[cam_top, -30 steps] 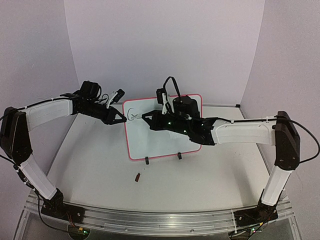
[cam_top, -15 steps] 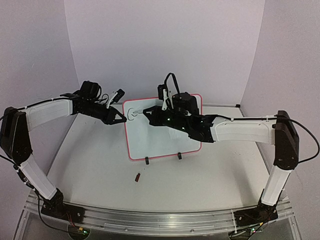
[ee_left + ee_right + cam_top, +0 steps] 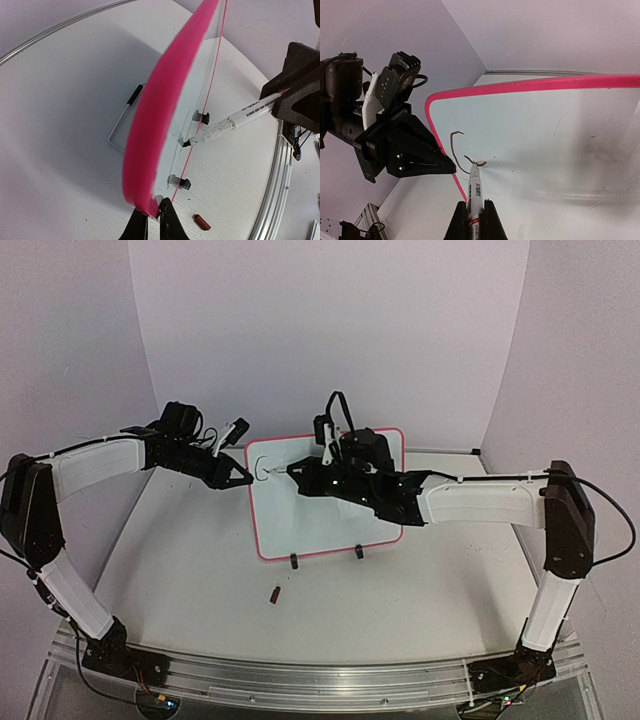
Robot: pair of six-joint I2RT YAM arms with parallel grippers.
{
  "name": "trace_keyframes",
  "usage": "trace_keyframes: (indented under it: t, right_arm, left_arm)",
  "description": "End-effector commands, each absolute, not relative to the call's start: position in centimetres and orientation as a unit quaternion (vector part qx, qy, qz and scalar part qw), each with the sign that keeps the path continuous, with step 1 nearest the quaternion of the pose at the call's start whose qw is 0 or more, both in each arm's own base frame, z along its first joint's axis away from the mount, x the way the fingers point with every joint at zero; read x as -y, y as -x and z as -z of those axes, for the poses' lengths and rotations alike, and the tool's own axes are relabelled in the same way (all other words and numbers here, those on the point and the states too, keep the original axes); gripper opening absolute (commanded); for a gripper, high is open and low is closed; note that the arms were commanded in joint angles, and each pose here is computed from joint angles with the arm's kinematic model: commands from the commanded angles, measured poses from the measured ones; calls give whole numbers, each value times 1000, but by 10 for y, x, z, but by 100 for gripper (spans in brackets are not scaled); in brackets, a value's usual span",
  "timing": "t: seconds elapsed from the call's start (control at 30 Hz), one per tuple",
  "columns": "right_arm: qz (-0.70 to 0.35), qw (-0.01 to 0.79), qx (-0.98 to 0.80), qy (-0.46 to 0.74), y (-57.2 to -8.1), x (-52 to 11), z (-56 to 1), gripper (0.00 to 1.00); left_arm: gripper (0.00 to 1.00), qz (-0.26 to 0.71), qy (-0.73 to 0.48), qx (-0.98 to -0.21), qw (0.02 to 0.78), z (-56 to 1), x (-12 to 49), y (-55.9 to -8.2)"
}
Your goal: Write a sentence on the whiteboard
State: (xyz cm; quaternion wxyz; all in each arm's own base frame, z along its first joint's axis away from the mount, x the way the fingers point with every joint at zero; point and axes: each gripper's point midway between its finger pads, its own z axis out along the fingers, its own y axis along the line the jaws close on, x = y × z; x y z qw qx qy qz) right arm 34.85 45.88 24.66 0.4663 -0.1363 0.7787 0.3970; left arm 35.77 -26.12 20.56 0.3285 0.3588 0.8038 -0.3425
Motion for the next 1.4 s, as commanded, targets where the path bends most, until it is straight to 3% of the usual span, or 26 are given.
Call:
trace_keyframes:
  t: [0.0, 0.43, 0.73, 1.37]
  right_arm:
    - [-394, 470, -779, 127, -354, -463, -249, 0]
    - [-390, 448, -794, 131, -350, -463, -233, 0]
    - [-431, 440, -767, 178, -330, -470, -262, 0]
    - [-389, 485, -773, 123, -348, -440, -274, 0]
  left_arm:
    - [0, 307, -368, -806, 347, -208, 255, -364]
    - [0, 307, -368, -806, 348, -209, 255, -364]
    - [0, 306, -368, -806, 348, -208, 255, -364]
    - [0, 304, -369, -806, 349, -209, 254, -364]
